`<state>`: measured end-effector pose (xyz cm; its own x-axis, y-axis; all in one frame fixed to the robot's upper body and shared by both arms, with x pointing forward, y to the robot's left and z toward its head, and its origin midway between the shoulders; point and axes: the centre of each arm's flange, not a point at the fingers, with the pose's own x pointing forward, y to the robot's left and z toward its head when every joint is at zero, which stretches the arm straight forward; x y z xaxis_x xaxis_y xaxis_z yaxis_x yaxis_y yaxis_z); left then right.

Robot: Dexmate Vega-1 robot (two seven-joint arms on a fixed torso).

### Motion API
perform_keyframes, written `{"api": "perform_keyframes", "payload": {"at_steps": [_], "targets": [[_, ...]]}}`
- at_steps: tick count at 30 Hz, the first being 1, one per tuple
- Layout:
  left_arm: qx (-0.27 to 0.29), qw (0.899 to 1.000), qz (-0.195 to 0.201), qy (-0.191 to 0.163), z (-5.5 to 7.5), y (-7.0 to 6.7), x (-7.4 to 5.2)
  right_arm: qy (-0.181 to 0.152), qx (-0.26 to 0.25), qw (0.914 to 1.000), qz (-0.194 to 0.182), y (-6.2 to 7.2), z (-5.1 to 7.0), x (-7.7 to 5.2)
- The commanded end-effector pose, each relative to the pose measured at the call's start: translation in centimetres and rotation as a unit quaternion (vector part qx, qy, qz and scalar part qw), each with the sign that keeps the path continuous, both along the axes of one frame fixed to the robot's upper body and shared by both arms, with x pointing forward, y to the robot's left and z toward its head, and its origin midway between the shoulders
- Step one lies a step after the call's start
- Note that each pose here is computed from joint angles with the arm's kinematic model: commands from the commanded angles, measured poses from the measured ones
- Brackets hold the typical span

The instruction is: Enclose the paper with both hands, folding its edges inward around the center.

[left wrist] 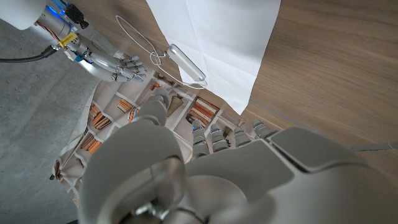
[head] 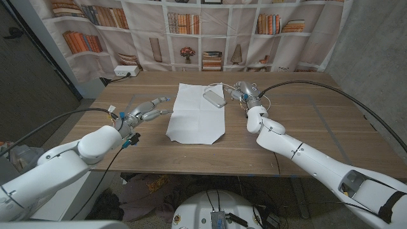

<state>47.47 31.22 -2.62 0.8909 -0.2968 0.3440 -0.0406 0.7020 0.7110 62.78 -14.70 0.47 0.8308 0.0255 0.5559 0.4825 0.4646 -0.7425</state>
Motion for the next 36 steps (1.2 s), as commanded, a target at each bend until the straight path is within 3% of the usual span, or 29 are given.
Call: {"api": "perform_keyframes", "payload": {"at_steps": [1, 11, 17, 18, 21, 24, 31, 36], "targets": [[0.069, 0.997, 0.023, 0.018, 0.7, 0.0, -0.7, 0.001, 0.001, 1.0, -0.007, -0.6, -0.1, 0.2], [0.112, 0.992, 0.056, 0.011, 1.4, -0.4, -1.5, -0.011, 0.006, 0.9999, 0.0, -0.5, 0.4, -0.2], [0.138, 0.987, 0.079, 0.01, 2.1, -0.2, -2.0, -0.03, 0.013, 0.9994, 0.011, -0.9, 0.0, -0.8], [0.154, 0.984, 0.09, 0.011, 2.3, -0.2, -2.1, -0.034, 0.015, 0.9992, 0.014, -1.0, -0.1, -1.0], [0.245, 0.956, 0.16, -0.012, 3.3, -1.0, -2.8, -0.049, 0.036, 0.9976, 0.033, -1.3, -0.4, -1.8], [0.288, 0.94, 0.182, -0.024, 4.1, -1.8, -2.9, -0.056, 0.035, 0.9972, 0.036, -1.2, -0.5, -2.7], [0.349, 0.916, 0.198, -0.022, 4.7, -2.4, -2.6, -0.07, 0.044, 0.9951, 0.055, -1.2, -0.3, -4.5], [0.356, 0.912, 0.204, -0.024, 4.7, -2.3, -2.7, -0.075, 0.043, 0.9946, 0.056, -1.5, -0.2, -4.9]]}}
